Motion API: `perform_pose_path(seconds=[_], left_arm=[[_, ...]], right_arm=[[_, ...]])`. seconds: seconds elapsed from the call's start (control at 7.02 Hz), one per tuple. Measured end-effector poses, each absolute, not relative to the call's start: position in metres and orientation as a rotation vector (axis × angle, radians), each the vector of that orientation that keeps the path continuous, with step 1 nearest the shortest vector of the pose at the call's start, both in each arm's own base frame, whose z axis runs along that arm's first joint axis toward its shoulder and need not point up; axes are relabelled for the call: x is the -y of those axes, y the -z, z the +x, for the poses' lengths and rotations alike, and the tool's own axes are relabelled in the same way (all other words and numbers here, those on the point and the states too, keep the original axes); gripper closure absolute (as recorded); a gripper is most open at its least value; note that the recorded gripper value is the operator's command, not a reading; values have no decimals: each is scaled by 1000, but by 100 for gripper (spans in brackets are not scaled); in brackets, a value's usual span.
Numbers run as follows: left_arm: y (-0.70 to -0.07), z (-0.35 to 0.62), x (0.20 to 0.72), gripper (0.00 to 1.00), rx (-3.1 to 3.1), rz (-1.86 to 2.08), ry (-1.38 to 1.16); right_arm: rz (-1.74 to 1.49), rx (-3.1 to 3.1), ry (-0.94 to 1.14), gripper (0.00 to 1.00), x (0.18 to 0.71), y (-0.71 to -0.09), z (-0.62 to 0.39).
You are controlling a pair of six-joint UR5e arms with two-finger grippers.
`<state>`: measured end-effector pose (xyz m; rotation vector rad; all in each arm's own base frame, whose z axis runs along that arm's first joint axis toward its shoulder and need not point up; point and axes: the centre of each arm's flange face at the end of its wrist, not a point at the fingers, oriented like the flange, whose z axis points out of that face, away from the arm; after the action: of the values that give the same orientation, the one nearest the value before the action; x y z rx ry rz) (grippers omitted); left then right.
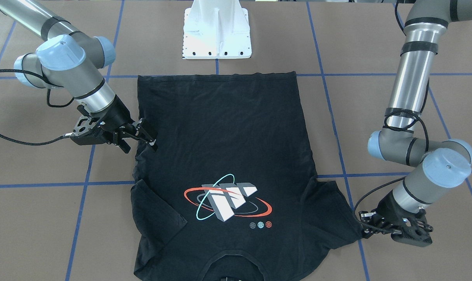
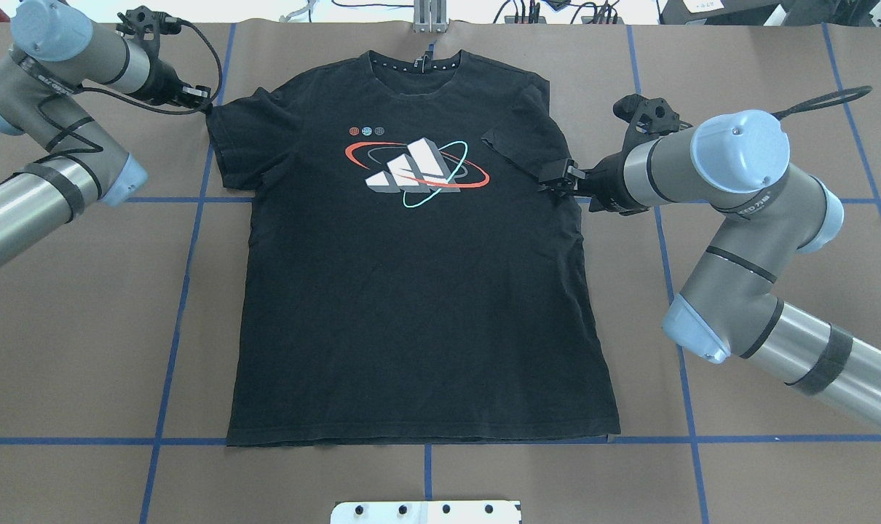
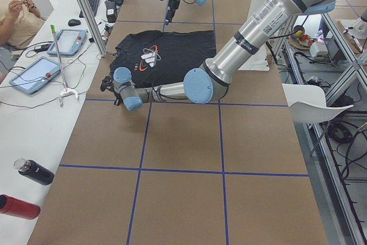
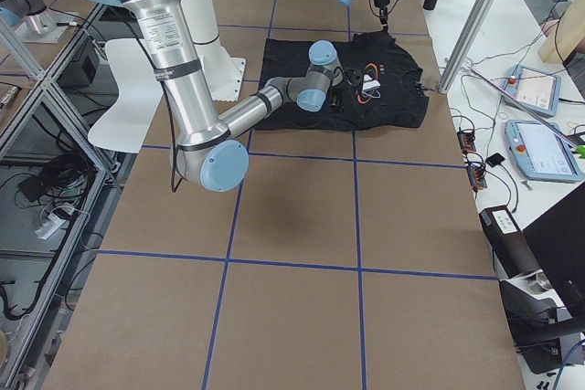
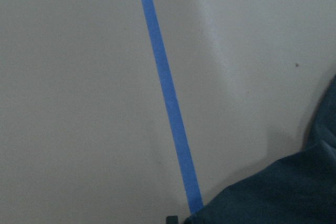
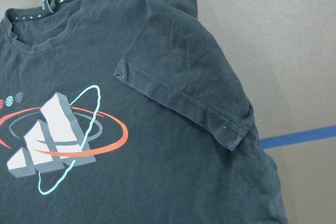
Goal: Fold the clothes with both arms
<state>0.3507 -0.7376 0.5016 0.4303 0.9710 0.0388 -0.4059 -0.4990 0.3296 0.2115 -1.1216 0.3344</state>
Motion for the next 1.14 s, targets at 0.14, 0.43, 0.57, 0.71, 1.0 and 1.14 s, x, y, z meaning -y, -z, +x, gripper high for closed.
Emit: perform_pose_path(seconds=[0.14, 0.43, 0.57, 0.71, 1.0, 1.14], left_arm=[[-490, 350, 737, 100, -1001, 423, -44], [-424, 344, 722, 100, -1131, 410, -14], [-389, 348, 709, 100, -1187, 388, 17], [-359, 367, 696, 100, -1228, 357, 43], [-332, 412, 689, 100, -1223, 374, 99], [-332, 424, 695, 100, -1197, 392, 127]], right_arm=[[212, 1121, -335, 1, 499, -330, -407], [212, 1121, -333, 0, 498, -329, -409], [211, 1120, -331, 1, 498, -330, -410], [210, 1118, -331, 0, 498, -331, -412], [207, 1115, -331, 0, 500, -333, -415], [204, 1113, -332, 1, 501, -335, -417]])
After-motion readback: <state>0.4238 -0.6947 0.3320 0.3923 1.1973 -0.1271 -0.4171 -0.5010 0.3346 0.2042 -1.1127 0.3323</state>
